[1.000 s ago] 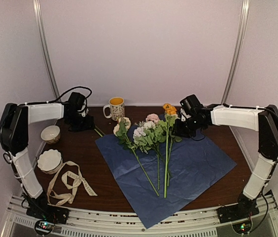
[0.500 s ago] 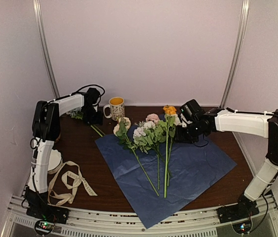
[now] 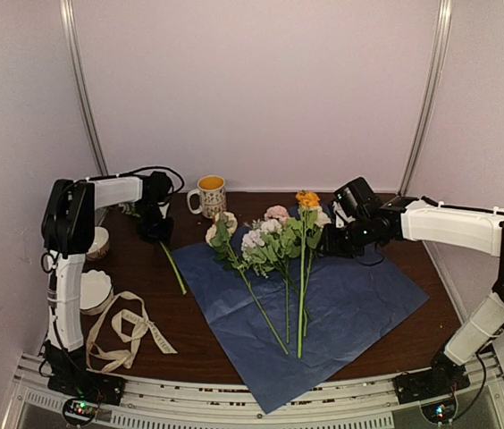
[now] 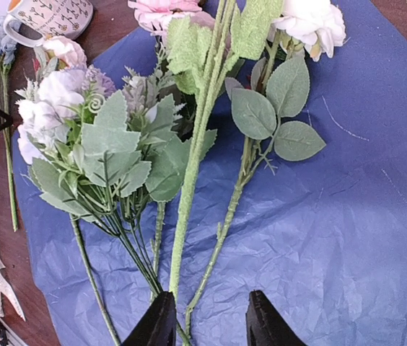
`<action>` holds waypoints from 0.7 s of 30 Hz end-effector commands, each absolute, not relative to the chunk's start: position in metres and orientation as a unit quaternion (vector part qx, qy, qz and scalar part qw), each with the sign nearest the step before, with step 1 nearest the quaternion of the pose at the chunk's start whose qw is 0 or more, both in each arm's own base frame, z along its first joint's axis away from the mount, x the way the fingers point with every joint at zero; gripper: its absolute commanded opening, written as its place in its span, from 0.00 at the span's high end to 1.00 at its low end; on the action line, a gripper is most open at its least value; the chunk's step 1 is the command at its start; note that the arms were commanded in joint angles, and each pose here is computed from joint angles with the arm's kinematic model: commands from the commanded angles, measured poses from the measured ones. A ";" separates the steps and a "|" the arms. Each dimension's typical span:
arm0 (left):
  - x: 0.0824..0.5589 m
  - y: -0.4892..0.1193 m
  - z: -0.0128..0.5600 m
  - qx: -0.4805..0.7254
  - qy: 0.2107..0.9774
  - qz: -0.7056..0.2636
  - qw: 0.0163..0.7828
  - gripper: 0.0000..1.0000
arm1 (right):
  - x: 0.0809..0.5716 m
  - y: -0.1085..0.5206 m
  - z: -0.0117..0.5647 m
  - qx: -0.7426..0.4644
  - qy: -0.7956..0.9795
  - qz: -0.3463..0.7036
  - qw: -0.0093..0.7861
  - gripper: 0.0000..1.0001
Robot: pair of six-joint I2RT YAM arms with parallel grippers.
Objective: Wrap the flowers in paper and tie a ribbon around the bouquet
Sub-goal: Move the fake flower to the corner of the board.
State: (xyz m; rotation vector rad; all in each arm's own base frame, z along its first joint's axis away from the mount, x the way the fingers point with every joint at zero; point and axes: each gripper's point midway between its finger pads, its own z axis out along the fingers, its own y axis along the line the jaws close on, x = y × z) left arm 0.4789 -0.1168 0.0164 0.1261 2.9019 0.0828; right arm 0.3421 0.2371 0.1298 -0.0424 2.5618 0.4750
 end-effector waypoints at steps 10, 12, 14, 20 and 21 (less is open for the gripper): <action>0.376 -0.090 0.005 -0.083 0.983 -0.071 0.146 1.00 | 0.332 0.240 0.134 -0.031 0.944 0.192 0.267 0.67; 0.359 -0.094 0.006 -0.103 0.978 -0.093 0.157 1.00 | 0.329 0.238 0.136 -0.030 0.943 0.196 0.269 0.67; 0.348 -0.100 0.011 -0.111 0.972 -0.110 0.173 0.93 | 0.326 0.237 0.138 -0.030 0.941 0.198 0.273 0.67; 0.365 -0.095 0.047 -0.095 0.969 -0.059 0.220 0.59 | 0.321 0.236 0.137 -0.034 0.942 0.199 0.270 0.67; 0.371 -0.092 0.050 -0.092 0.970 -0.043 0.223 0.56 | 0.320 0.236 0.138 -0.037 0.942 0.198 0.268 0.67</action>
